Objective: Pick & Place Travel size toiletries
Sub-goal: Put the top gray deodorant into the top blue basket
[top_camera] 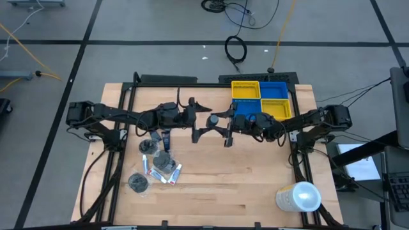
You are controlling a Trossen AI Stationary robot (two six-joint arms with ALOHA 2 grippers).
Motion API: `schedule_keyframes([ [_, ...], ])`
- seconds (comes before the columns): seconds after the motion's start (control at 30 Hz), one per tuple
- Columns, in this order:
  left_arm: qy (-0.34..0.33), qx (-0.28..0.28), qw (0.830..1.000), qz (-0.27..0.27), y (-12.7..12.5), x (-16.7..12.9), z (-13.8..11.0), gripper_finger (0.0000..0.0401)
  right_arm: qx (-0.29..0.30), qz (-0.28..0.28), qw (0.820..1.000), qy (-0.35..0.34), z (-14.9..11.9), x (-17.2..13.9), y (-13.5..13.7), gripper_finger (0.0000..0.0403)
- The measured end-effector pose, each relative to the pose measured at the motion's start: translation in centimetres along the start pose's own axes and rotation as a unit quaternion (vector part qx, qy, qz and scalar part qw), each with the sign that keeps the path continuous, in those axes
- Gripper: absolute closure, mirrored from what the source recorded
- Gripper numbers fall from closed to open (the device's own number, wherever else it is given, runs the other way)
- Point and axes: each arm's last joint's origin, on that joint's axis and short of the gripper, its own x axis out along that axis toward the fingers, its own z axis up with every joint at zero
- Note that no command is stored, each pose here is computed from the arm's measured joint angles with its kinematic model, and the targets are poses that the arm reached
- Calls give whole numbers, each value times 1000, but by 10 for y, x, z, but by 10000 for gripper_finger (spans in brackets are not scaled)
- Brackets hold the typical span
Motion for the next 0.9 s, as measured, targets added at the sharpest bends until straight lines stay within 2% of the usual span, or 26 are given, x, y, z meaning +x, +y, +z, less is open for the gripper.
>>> schedule_keyframes([
  [0.07, 1, 3, 1000, 7, 0, 0, 0, 15, 0, 0, 1000, 1, 0, 0, 0, 206],
  [0.33, 24, 7, 1000, 9, 0, 0, -4, 71, -5, -7, 1000, 25, 3, -2, -6, 206],
  [0.57, 44, 6, 999, 10, 0, -1, -8, 95, -1, -26, 998, 62, 13, -19, -21, 206],
  [0.7, 44, 6, 999, 9, 0, -1, -8, 94, -10, -79, 991, 105, 14, -34, -30, 206],
  [0.9, 43, 6, 999, 10, 0, -1, -8, 84, -28, -170, 971, 164, 17, -54, -46, 206],
])
